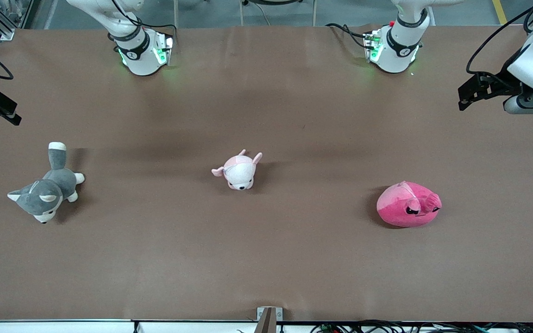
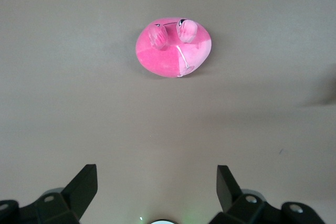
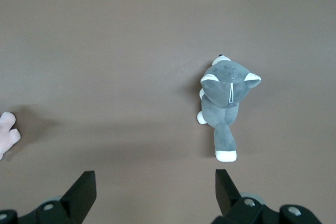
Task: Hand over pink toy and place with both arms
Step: 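Move the left gripper toward the hot-pink plush toy, then lower the left gripper onto the pink plush and close on it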
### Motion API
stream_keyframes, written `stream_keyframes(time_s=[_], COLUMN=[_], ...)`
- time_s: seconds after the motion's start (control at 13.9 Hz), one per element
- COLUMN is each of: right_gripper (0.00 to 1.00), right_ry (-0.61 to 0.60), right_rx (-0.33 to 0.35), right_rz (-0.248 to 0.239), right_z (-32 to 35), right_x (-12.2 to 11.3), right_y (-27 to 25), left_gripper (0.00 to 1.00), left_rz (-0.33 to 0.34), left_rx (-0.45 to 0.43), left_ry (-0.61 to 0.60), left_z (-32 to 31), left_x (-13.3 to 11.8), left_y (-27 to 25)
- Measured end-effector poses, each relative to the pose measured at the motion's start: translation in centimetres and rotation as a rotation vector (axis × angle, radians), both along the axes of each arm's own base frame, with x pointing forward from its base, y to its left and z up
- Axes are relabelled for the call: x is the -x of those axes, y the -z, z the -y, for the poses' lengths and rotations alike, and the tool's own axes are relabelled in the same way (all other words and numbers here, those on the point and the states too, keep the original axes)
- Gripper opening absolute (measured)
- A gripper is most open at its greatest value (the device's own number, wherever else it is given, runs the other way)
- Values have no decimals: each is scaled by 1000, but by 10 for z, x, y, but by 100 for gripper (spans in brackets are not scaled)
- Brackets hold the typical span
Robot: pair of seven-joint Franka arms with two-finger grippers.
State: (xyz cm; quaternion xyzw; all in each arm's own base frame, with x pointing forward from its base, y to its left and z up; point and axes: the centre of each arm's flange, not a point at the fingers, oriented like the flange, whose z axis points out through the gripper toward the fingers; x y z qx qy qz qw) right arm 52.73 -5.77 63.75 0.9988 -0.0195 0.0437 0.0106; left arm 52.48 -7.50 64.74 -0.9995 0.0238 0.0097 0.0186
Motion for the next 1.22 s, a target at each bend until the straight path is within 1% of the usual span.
stream_keyframes(time_s=[0.43,0.65,0.72,0.86,1.01,1.22], right_gripper=[100,100,100,100,100,100], right_ry=[0,0,0,-1,-2,-3], right_rx=[0,0,0,0,0,-1], right_rz=[-1,-1,-1,-2,-4,-14], right_z=[0,0,0,0,-1,-2], right_x=[0,0,0,0,0,0], right_y=[1,1,1,1,1,4], left_gripper=[100,100,100,100,100,100], left_rz=[6,-17,-23,10,43,59], left_rx=[2,1,4,13,24,45], left_ry=[-14,-23,-37,-60,-91,-187], left_z=[-10,-22,-30,-44,-51,-53], left_x=[-2,-11,-20,-46,-68,-98], left_y=[-3,10,23,63,118,195])
